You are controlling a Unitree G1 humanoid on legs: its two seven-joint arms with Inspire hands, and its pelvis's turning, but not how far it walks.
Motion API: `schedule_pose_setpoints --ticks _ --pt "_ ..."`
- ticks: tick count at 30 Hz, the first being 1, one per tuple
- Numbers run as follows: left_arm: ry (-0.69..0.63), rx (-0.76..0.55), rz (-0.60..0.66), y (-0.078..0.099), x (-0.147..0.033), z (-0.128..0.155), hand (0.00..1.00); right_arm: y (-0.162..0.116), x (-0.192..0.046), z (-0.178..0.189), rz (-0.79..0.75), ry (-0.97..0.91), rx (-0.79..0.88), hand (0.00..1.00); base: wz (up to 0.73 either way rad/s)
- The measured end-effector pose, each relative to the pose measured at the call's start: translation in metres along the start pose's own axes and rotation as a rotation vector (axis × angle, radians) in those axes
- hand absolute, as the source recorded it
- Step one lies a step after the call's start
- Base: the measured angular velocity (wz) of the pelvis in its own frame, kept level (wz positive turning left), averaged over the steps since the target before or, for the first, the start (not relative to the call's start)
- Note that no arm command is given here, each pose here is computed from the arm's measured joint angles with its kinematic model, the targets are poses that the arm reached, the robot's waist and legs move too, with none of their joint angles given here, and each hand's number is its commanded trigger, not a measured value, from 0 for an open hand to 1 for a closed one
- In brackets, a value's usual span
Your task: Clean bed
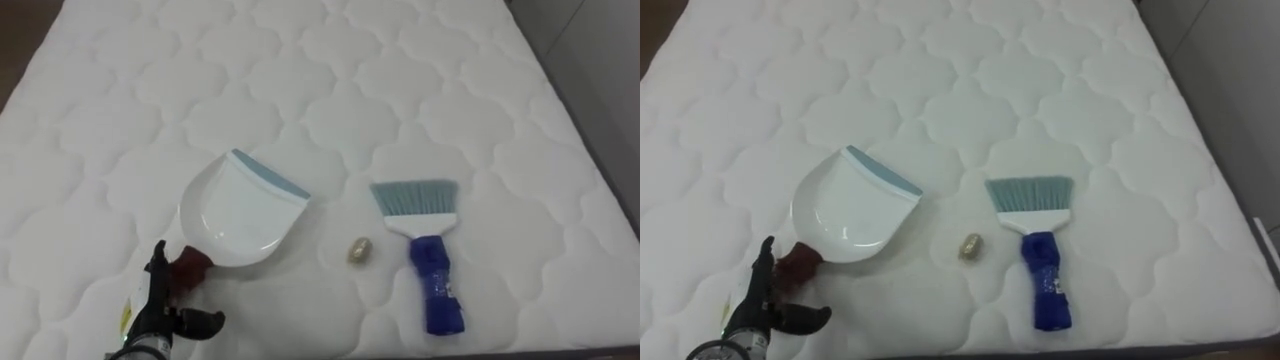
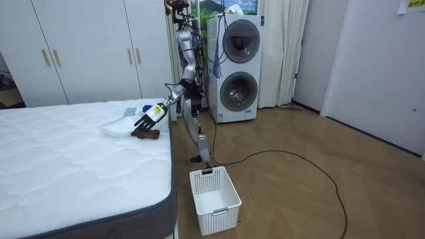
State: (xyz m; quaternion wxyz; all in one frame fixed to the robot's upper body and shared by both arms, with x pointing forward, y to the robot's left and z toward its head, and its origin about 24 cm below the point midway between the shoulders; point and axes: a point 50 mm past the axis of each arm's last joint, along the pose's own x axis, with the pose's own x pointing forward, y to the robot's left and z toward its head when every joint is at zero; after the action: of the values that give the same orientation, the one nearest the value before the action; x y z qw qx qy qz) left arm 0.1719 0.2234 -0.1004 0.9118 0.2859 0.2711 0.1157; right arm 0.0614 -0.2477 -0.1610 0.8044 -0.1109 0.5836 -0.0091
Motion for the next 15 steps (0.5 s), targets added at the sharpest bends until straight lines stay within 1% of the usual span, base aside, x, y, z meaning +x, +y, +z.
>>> schedule_pose_setpoints --ticks 4,15 --pt "-0.013 0.000 0.008 0.0018 0.0048 0.0054 0.00 -0.0004 0.0000 -0.0007 -0.004 0.003 0.027 0.00 0.00" --pt "-0.019 0.019 0.014 0.0033 0.0073 0.0069 0.00 -0.0007 0.0002 0.0004 -0.005 -0.001 0.033 0.00 -0.01"
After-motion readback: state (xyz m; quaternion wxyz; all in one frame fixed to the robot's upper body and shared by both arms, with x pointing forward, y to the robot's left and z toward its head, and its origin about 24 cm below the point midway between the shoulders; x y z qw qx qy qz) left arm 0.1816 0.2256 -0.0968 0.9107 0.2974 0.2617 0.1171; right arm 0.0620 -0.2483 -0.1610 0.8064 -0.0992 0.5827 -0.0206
